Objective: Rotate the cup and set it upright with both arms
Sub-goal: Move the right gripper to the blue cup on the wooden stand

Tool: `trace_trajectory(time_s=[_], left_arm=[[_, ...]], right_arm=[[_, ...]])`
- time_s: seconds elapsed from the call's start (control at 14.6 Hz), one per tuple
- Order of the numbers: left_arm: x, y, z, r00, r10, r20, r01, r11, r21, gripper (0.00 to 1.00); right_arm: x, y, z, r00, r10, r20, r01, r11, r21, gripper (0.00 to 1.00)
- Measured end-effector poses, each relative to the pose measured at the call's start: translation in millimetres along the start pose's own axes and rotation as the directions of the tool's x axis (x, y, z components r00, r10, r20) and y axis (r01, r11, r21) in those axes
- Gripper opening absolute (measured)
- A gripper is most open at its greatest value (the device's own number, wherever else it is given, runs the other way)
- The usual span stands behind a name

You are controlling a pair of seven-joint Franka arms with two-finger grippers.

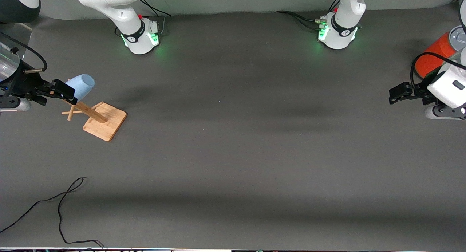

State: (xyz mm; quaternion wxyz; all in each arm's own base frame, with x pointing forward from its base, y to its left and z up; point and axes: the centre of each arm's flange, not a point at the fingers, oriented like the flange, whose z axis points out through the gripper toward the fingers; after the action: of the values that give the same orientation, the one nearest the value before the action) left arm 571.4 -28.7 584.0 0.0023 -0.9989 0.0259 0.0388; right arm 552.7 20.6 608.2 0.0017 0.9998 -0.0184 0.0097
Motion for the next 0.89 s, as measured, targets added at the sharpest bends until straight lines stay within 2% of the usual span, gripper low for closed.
trace_trajectory(time_s=[0.41, 0.48, 0.55, 0.62, 0.69, 0.89], left_arm=[[0, 0, 0, 1.000, 0.000, 0.000, 0.000, 1.000, 0.000, 1.00], [0, 0, 0, 1.000, 0.000, 0.000, 0.000, 1.000, 0.000, 1.00], [0, 0, 0, 1.000, 0.000, 0.000, 0.000, 1.000, 0.000, 1.00], [0, 0, 0, 1.000, 0.000, 0.000, 0.000, 1.000, 0.000, 1.00], [0, 0, 0, 1.000, 0.000, 0.000, 0.000, 1.000, 0.000, 1.00], [0, 0, 0, 1.000, 0.000, 0.000, 0.000, 1.000, 0.000, 1.00]], right_arm=[[-1, 9, -3, 0.999, 0.031, 0.009, -0.031, 1.000, 0.001, 1.00], [-3, 14, -3, 0.996, 0.084, 0.025, -0.085, 0.996, 0.006, 1.00], [-5, 19, -3, 0.982, 0.184, 0.048, -0.185, 0.982, 0.024, 1.00], [-9, 26, -2, 0.948, 0.306, 0.084, -0.310, 0.949, 0.048, 1.00], [-12, 36, -1, 0.895, 0.427, 0.130, -0.437, 0.897, 0.061, 1.00], [-26, 69, 4, 0.679, 0.695, 0.235, -0.723, 0.689, 0.049, 1.00]])
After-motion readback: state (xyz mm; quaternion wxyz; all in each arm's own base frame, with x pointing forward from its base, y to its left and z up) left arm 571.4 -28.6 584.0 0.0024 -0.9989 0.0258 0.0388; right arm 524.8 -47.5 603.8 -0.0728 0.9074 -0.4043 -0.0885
